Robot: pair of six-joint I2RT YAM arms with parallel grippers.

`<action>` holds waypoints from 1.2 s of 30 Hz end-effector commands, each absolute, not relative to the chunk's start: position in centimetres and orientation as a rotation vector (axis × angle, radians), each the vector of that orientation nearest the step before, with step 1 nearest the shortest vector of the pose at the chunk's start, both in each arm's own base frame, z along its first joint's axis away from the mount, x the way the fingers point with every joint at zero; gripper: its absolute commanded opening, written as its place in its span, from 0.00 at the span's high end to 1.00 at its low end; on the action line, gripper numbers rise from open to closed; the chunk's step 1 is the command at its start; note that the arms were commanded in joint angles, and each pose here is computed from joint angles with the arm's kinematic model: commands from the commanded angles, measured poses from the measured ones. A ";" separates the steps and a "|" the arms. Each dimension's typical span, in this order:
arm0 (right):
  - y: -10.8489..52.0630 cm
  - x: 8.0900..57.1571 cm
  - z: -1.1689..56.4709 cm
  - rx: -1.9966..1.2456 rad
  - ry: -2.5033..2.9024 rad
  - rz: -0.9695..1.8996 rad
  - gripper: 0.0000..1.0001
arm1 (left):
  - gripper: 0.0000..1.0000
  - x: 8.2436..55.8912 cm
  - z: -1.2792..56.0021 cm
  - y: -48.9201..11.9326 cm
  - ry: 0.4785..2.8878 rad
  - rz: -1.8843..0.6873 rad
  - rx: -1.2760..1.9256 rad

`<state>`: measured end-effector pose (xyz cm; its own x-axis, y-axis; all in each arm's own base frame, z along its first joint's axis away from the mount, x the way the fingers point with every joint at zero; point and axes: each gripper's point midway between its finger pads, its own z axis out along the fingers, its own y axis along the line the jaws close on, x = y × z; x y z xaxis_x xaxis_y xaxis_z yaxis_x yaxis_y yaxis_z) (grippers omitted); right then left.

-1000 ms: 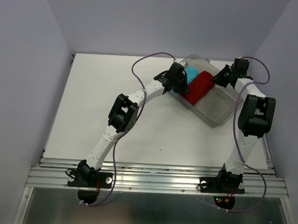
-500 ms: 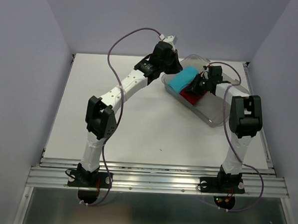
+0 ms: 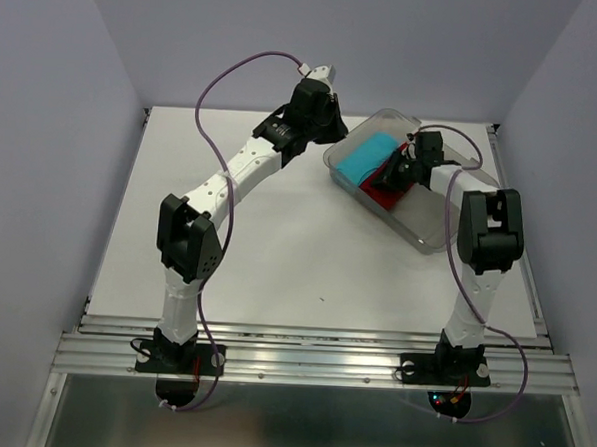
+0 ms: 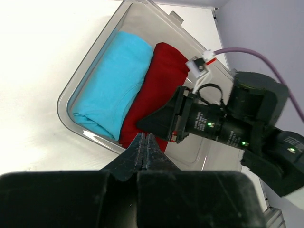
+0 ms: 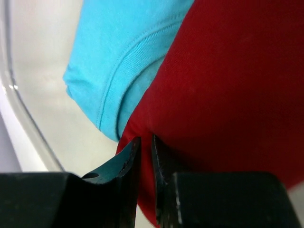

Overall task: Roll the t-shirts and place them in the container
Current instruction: Reset both arms

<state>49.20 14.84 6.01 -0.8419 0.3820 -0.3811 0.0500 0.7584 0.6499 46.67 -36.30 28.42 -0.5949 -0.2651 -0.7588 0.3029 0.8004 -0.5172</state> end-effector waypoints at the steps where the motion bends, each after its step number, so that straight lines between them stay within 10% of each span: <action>1: 11.6 51.5 13.8 0.344 2.269 0.701 0.79 | 1.00 45.8 32.7 -35.4 1.974 -0.794 0.036; 8: 5.0 50.3 16.9 0.517 2.150 0.463 0.69 | 1.00 43.9 35.0 -32.5 1.940 -0.732 0.008; 14: 1.6 46.8 18.8 0.552 2.106 0.234 0.17 | 1.00 41.4 35.2 -27.6 1.942 -0.574 -0.062; 18: -1.0 44.4 19.5 0.617 2.092 0.070 0.02 | 0.98 39.4 35.1 -24.6 1.943 -0.501 -0.102; 28: -6.2 37.2 22.9 0.782 1.980 -0.248 0.00 | 0.64 33.1 34.8 -17.6 1.891 -0.442 -0.200; 30: -6.6 36.1 23.3 0.811 1.955 -0.264 0.00 | 0.44 32.4 34.5 -17.0 1.887 -0.442 -0.207; 36: -7.9 32.7 23.7 0.874 1.872 -0.319 0.00 | 0.37 30.4 32.6 -14.9 1.880 -0.431 -0.251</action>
